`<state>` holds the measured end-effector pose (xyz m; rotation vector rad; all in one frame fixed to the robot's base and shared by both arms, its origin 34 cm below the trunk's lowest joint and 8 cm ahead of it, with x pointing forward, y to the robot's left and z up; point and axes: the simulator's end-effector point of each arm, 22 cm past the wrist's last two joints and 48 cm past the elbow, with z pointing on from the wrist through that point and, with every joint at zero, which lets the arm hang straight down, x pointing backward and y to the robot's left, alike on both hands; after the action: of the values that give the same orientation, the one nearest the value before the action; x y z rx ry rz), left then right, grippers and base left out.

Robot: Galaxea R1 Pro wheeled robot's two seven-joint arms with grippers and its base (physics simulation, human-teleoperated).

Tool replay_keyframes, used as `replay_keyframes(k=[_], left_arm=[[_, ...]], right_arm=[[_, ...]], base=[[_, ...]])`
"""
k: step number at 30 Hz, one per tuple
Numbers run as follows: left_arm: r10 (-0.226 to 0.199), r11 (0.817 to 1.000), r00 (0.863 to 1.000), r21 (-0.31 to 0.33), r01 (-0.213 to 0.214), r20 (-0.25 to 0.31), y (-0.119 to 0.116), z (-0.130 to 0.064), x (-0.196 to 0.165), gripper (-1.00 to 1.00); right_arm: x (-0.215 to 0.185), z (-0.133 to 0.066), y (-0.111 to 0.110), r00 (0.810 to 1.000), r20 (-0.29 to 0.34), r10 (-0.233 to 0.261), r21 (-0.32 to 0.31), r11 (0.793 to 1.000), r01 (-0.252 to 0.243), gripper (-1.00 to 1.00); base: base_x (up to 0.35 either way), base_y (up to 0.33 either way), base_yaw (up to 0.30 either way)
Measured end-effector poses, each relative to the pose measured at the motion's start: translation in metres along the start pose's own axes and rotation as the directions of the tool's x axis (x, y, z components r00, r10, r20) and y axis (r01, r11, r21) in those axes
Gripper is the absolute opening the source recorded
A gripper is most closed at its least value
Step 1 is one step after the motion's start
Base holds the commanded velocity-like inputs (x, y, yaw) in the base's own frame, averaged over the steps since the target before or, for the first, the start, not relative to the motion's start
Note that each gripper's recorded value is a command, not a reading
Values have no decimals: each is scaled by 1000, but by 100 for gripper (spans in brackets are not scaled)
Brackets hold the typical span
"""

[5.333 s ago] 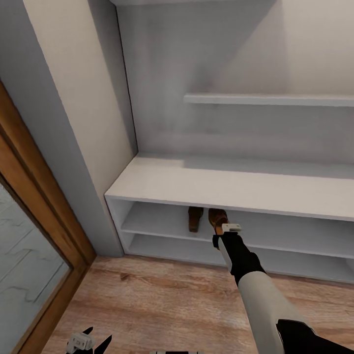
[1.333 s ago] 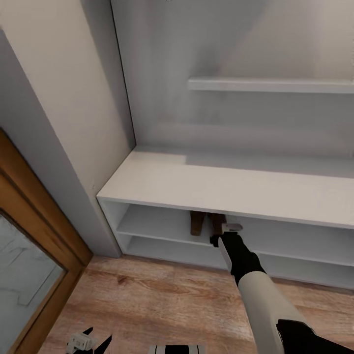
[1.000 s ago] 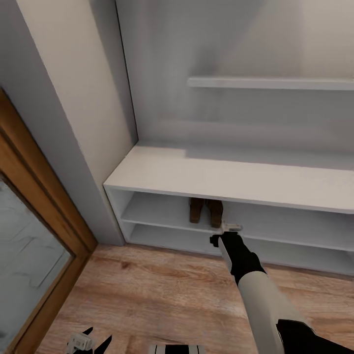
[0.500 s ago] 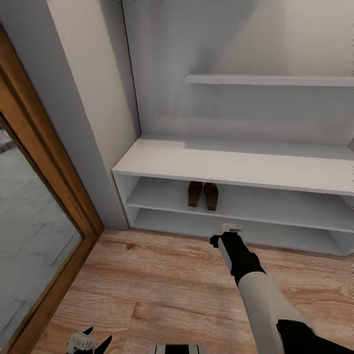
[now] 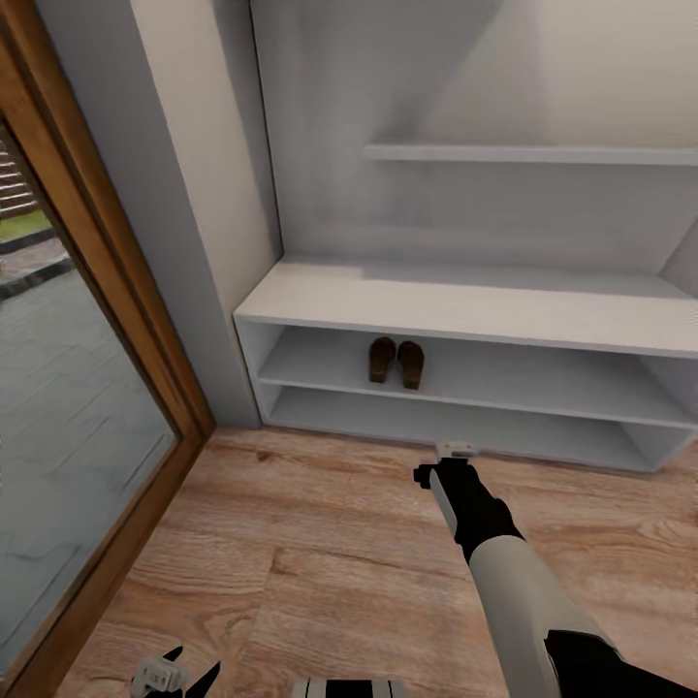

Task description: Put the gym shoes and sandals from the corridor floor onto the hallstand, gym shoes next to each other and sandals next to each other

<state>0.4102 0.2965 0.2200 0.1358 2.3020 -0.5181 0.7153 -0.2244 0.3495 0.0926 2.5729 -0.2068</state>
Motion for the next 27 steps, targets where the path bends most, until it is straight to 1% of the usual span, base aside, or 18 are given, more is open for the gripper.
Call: replay_keyframes(k=[4,12,21,25,27], left_arm=[[-1,1000,1000,-1,1,0,0,0,0,100],[3,1000,1000,1,-3,3,0,0,-2,100],[20,1000,999,1,-20,37,-1,-2,-19,100],[25,1000,998,1,-25,49,-1,-3,-25,100],[27,1000,998,-1,-27,55,-1,-4,-28,100]], right_arm=[[0,0,0,1000,0,-1,1,1000,1,100],[1,0,-1,1000,5,2,2,1000,-2,100],[-14,-17,-2,999,38,6,-2,1000,-5,100],[-11,-21,-3,999,54,8,-3,1000,-8,100],[-6,-22,-3,997,78,12,-3,1000,-12,100]], base=[[-84,0,0],[-13,0,0],[0,0,0],[0,0,0],[0,0,0]])
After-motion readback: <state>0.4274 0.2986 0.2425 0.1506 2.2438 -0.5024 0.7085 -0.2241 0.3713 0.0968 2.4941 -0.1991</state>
